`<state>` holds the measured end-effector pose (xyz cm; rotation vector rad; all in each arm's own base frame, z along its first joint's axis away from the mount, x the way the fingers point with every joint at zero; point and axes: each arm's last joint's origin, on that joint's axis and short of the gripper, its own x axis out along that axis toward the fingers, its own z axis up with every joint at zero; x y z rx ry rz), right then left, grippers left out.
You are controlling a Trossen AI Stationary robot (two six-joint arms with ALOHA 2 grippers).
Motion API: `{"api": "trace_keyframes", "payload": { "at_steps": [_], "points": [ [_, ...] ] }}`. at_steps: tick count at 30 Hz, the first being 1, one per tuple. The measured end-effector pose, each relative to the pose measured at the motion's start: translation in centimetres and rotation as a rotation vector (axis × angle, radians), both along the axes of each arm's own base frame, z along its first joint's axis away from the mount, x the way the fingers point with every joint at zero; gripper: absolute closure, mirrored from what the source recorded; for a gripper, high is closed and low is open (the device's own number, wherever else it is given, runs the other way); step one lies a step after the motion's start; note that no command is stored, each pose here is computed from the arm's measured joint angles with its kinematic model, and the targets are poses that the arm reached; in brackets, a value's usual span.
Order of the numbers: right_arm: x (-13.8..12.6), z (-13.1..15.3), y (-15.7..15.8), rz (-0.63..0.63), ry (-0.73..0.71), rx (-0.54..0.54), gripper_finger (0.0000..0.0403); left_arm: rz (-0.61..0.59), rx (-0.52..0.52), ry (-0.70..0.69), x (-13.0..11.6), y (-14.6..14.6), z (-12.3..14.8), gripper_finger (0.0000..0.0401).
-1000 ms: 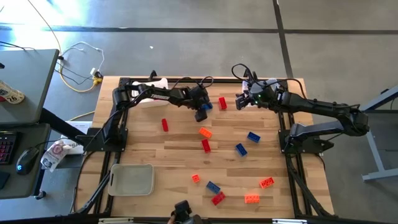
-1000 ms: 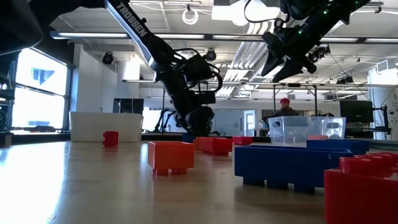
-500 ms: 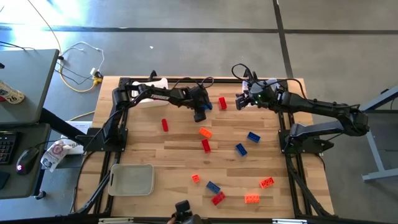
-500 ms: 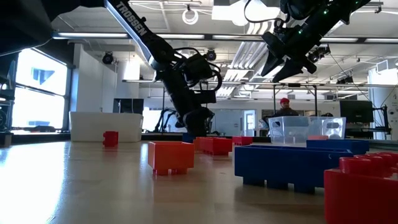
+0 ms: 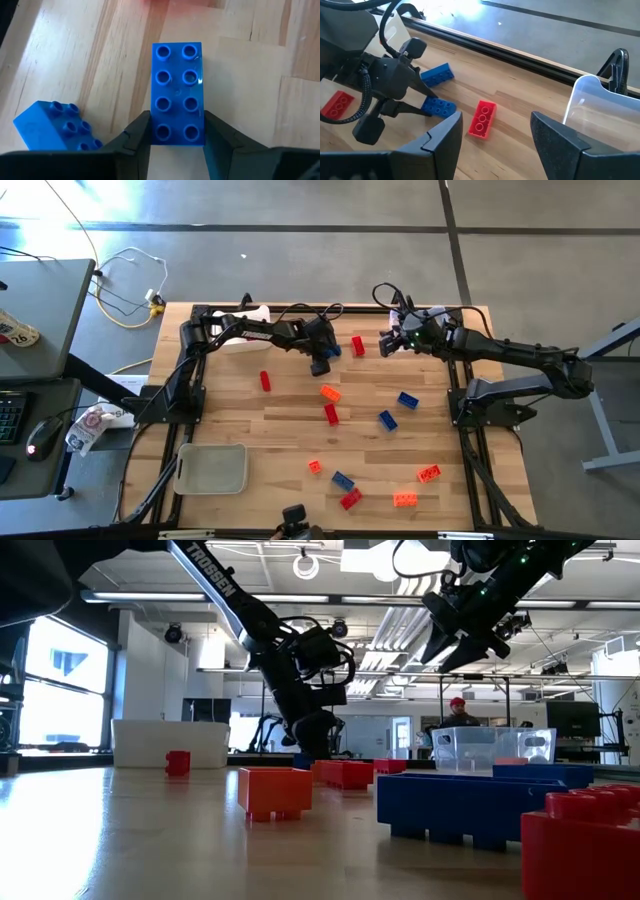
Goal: Sort & place blocks by color
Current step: Put the blue game piece into the gray bin
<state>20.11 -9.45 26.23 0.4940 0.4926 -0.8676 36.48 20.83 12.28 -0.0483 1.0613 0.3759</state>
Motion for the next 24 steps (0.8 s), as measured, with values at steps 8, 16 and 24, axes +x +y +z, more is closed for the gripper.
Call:
{"api": "trace_keyframes", "payload": {
  "at_steps": [8, 16, 24],
  "points": [
    [0.0, 0.0, 0.0, 0.0, 0.002, 0.001, 0.0183, -0.008, -0.034, 0.032, -0.5, -0.4, 0.5, 0.0291],
    [0.1, 0.0, 0.2, 0.011, -0.002, 0.006, 0.0183, -0.043, -0.063, 0.027, -0.8, -1.8, 2.8, 0.0291],
    [0.7, 0.0, 1.7, 0.071, -0.016, 0.018, 0.0183, -0.132, -0.065, 0.061, -0.8, -4.6, 4.9, 0.0291]
  ]
}}
